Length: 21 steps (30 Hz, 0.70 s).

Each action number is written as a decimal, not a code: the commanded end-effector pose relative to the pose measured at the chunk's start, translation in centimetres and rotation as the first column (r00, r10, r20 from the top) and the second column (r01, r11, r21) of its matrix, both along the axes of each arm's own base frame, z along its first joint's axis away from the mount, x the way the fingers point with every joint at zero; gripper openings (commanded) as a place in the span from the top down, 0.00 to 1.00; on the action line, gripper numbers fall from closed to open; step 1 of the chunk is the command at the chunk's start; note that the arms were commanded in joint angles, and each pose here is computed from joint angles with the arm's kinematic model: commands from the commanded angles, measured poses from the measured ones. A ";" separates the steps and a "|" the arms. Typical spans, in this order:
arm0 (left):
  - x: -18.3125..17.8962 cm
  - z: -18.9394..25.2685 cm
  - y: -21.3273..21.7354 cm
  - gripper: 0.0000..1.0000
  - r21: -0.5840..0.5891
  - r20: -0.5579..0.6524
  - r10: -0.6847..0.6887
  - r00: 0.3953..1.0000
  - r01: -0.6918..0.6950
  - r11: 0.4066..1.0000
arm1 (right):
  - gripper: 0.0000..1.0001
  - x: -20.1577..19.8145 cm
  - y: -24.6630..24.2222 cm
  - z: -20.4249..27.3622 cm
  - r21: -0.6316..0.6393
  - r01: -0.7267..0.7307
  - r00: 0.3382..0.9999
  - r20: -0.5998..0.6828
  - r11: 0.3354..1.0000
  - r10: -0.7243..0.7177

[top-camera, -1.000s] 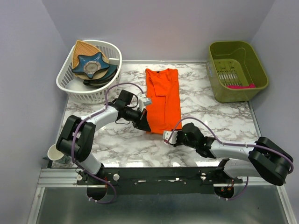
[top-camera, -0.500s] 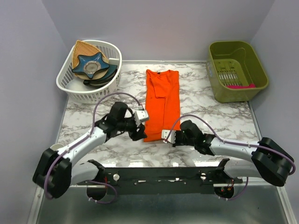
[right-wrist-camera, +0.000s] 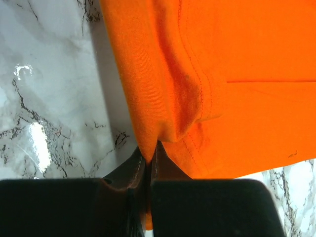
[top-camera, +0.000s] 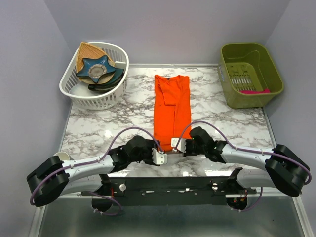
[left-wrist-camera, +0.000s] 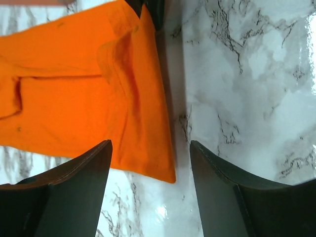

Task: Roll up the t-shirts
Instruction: Roll the T-shirt to the center of the board.

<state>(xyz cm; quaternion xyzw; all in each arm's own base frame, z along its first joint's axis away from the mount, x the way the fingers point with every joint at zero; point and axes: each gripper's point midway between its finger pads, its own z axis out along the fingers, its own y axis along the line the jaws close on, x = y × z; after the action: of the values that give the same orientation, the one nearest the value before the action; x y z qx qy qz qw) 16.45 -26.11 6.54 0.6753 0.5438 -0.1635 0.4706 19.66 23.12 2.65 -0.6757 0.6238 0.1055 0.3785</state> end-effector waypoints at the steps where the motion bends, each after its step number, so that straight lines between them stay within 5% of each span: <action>1: 1.5 1.6 -0.9 0.27 -0.032 0.195 0.058 0.979 -0.053 0.998 | 0.95 -0.6 0.3 0.2 0.016 -0.011 0.999 -0.046 1.000 0.012; 15: 2.0 -1.7 -0.7 0.33 0.107 0.361 -0.033 0.932 -0.006 0.994 | 0.95 -0.7 0.0 0.1 0.004 0.018 0.994 -0.106 1.000 -0.018; 21: 2.7 -2.0 -1.0 0.44 0.135 0.386 -0.039 0.922 -0.014 0.991 | 0.95 -0.6 0.0 -0.1 -0.006 0.020 0.993 -0.117 1.000 -0.020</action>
<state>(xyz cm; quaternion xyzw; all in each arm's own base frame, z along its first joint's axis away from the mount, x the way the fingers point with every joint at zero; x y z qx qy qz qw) 18.37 -26.58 3.70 0.7304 0.4609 -0.0134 0.5039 19.29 22.77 2.53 -0.6652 0.6450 0.1249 0.3548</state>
